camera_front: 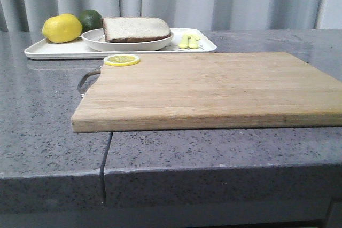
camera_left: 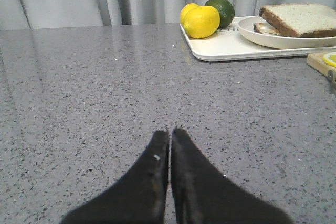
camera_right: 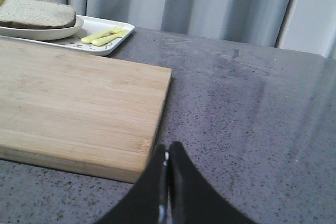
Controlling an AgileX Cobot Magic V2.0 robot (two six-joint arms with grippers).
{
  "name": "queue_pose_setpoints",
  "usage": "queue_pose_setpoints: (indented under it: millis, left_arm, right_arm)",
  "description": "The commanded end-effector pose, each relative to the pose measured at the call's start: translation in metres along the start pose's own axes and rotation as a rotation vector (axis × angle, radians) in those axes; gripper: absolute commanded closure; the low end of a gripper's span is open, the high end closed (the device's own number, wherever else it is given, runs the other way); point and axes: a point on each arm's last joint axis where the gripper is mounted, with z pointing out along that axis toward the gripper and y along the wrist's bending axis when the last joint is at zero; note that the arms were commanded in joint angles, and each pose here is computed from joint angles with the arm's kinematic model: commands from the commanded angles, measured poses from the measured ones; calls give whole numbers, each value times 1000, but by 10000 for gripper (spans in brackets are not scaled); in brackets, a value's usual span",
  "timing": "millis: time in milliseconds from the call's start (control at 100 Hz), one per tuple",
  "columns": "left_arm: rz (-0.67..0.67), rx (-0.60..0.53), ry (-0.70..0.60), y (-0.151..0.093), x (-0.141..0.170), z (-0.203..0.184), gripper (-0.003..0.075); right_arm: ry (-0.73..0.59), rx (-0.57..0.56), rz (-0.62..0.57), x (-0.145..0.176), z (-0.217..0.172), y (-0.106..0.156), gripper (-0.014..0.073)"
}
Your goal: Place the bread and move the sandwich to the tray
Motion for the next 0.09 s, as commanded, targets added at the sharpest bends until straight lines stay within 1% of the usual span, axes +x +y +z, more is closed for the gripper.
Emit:
queue_pose_setpoints:
  millis: [0, 80]
  left_arm:
    - [-7, -3, -89, 0, -3, -2, 740]
    - [-7, -3, -89, 0, -3, -2, 740]
  right_arm:
    - [-89, 14, -13, -7, -2, -1, 664]
    - [-89, 14, -13, -7, -2, -1, 664]
